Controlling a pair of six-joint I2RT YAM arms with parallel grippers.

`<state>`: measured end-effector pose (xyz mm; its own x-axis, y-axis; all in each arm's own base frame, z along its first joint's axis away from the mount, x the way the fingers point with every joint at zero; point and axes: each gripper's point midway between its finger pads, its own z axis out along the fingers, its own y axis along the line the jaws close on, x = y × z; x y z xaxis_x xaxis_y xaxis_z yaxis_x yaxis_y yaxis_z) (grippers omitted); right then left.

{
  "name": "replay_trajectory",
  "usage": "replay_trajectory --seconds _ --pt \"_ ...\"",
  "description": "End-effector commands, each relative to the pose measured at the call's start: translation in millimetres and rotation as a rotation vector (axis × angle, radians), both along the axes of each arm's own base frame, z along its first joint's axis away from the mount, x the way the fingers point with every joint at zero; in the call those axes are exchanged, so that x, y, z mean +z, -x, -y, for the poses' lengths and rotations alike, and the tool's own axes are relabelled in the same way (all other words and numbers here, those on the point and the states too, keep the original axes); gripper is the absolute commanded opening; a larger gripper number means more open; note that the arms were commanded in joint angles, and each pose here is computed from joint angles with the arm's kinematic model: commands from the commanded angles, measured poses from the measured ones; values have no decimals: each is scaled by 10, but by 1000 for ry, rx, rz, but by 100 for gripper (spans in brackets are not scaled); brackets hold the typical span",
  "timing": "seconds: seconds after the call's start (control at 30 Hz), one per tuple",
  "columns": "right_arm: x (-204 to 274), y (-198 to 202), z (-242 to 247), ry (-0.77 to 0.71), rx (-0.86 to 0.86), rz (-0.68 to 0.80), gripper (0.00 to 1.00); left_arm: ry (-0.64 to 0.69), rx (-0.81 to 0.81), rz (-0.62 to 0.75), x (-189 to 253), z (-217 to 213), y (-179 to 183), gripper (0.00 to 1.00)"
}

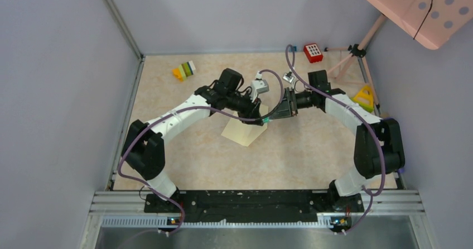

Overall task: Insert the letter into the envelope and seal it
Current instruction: Screw the solid glue.

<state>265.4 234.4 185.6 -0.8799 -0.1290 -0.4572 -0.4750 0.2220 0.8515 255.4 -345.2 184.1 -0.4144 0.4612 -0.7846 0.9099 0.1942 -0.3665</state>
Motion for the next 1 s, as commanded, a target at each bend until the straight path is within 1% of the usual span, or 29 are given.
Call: replay_trajectory --seconds 0.0,0.2,0.23,0.37,0.43,0.47,0.6,0.67,0.77,0.93,0.97 --pt "144 -11 -69 -27 38 48 30 32 -16 48 155 10 24 11" --pt "207 47 -70 -47 81 79 19 49 -36 20 161 31 66 11" --pt "230 63 -69 -54 95 100 18 57 -43 2 157 39 79 11" --pt "316 133 -43 -68 149 230 17 123 -111 -136 202 76 196 11" --pt "350 179 -34 -63 179 318 17 161 -140 -216 236 80 236 11" --pt "349 199 -28 -57 198 384 18 177 -149 -248 246 81 241 11" --pt "290 281 -42 -6 245 575 19 235 -177 -342 313 72 260 11" --pt "273 302 -61 16 248 683 20 261 -201 -374 361 66 295 11" --pt "245 322 -80 35 248 848 24 294 -231 -412 433 59 342 11" --pt "384 381 -75 -9 240 1110 28 331 -278 -460 511 48 412 11" --pt "420 405 -74 -20 244 1156 31 334 -281 -463 516 51 414 11"
